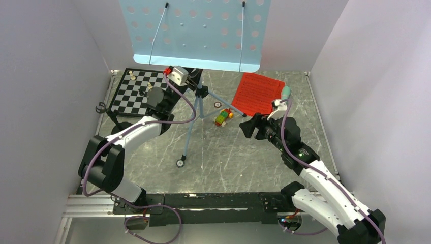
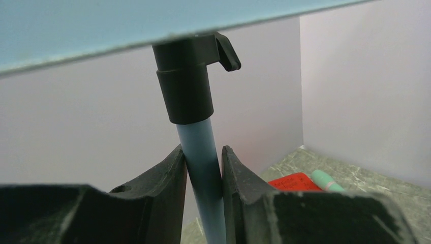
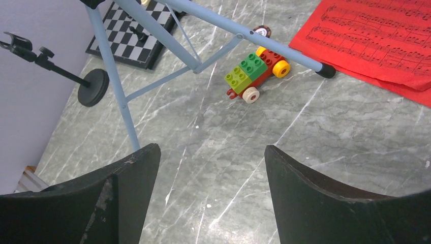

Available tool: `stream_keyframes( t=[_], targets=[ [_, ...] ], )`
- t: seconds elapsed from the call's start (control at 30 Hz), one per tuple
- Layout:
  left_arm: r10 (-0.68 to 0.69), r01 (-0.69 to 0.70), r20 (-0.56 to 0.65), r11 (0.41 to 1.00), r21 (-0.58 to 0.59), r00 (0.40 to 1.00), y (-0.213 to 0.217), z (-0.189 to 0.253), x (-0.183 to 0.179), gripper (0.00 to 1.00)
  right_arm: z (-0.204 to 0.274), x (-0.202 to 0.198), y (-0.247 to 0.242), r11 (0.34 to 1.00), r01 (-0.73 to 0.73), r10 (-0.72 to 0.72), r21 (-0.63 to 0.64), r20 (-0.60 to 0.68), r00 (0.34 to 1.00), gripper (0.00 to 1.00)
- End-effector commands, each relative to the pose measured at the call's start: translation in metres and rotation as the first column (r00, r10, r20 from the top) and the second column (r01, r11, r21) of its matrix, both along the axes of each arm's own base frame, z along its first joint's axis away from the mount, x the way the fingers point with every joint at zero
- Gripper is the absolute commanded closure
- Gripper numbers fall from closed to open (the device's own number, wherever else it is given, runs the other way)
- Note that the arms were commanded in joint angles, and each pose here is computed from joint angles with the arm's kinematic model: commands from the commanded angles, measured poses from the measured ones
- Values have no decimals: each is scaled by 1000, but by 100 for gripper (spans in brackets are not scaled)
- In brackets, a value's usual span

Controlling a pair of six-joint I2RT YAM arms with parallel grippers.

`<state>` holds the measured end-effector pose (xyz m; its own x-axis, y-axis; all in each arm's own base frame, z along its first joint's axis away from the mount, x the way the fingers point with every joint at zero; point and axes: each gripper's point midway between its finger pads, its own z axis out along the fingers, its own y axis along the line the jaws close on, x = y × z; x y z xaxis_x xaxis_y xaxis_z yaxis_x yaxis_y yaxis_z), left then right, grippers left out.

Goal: Pack up the instrument practice props

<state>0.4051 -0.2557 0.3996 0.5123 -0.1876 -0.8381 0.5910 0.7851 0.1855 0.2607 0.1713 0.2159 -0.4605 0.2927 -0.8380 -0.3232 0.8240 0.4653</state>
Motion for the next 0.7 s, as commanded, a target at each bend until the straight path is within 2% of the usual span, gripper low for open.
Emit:
stream_keyframes(
  t=[0.0,0.17,0.37,0.67],
  targets=[
    [-64,86,214,991,-99,975,6,93,-49,100,22,-1,0,999,1,-2,32,46,999,20],
    [-120,151,215,979,-136,969,2,107,-67,100,25,-2,-4,1000,13,-14,24,61,998,20],
    [-157,182,187,976,-120,970,-12,100,-80,100,28,-4,-6,1000,16,-17,17,71,997,20],
    [-113,126,107,985,-120,988,-11,73,-67,100,28,-4,-6,1000,17,-18,17,71,997,20]
  ],
)
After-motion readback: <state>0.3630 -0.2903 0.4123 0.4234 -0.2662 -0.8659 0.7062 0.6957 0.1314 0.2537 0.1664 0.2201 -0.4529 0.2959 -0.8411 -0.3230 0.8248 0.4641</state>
